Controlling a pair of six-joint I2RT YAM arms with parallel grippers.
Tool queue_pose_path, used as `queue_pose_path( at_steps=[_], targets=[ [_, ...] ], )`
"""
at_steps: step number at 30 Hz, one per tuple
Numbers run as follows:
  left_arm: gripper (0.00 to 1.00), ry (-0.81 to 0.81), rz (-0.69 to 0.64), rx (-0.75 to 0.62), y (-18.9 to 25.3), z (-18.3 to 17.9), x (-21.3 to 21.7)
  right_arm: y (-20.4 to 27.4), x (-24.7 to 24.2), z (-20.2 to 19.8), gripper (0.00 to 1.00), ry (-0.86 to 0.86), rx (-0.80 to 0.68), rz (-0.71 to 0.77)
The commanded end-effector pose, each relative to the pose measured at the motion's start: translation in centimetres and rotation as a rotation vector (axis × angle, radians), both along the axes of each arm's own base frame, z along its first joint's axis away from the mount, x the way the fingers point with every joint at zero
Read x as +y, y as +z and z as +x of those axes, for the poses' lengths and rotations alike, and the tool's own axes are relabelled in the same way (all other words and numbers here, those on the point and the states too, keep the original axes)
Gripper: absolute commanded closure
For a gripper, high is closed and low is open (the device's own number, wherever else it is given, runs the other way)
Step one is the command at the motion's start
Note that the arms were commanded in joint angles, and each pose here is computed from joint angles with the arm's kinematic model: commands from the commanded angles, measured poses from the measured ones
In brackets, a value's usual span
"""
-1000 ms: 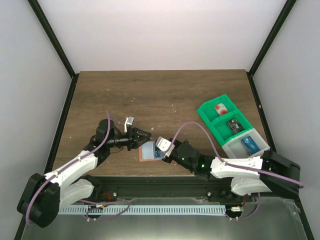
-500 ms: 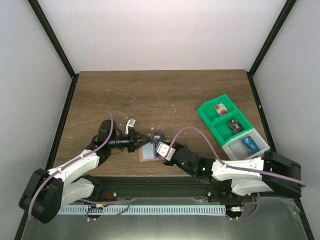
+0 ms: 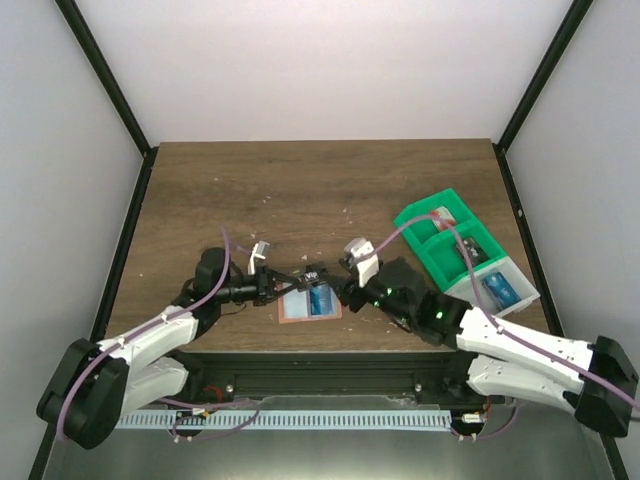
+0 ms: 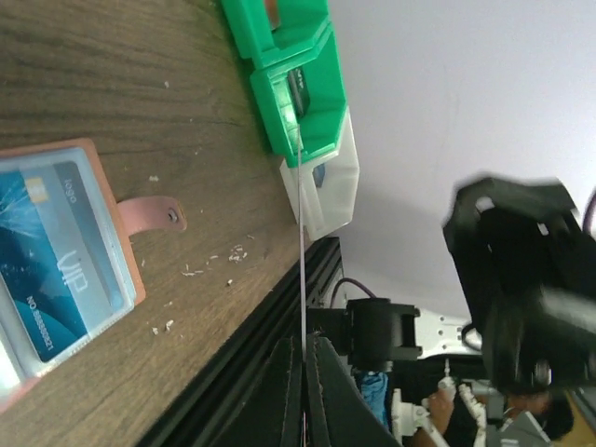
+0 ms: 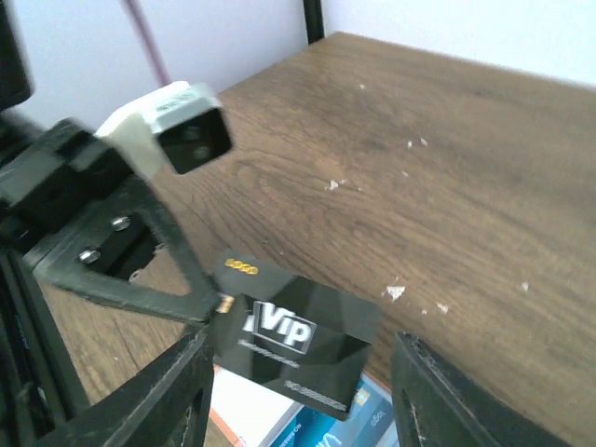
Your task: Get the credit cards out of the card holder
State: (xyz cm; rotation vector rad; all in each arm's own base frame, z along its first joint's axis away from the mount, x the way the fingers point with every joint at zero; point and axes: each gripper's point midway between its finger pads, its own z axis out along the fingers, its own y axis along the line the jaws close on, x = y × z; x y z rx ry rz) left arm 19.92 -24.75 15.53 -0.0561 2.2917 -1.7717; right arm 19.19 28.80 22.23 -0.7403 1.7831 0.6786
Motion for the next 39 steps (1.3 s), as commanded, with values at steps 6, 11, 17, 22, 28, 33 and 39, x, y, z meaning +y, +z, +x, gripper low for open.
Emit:
queue_pose_path(
  at_steps=[6,11,17,22,28,33,39],
  targets=[
    [1.0,-0.11,-0.052,-0.23,2.5,-1.2,-0.4,0.3,-0.7,-0.1,0.5,0.159,0.457,0.218],
    [1.0,-0.198,-0.101,-0.237,3.4,-2.3,-0.9,-0.1,-0.9,0.8,0.58,0.191,0.581,0.268],
    [1.0,-0.21,-0.136,-0.283,4.6,-2.8,-0.8,-1.6,-0.8,1.3,0.6,0.208,0.695,0.286],
    [1.0,-0.212,-0.138,-0.293,4.8,-2.9,-0.7,-1.6,-0.3,0.5,0.64,0.275,0.726,0.33],
    [1.0,-0.204,-0.132,-0.292,4.5,-2.6,-0.8,-1.3,-0.2,0.4,0.91,0.289,0.731,0.348],
    [0.95,-0.191,-0.103,-0.268,3.7,-2.3,-0.8,-0.8,-0.6,0.0,1.0,0.294,0.695,0.377],
    [0.33,-0.133,-0.028,-0.267,3.3,-0.9,-0.6,-0.6,-1.6,0.8,1.0,0.2,0.652,0.403]
  ],
)
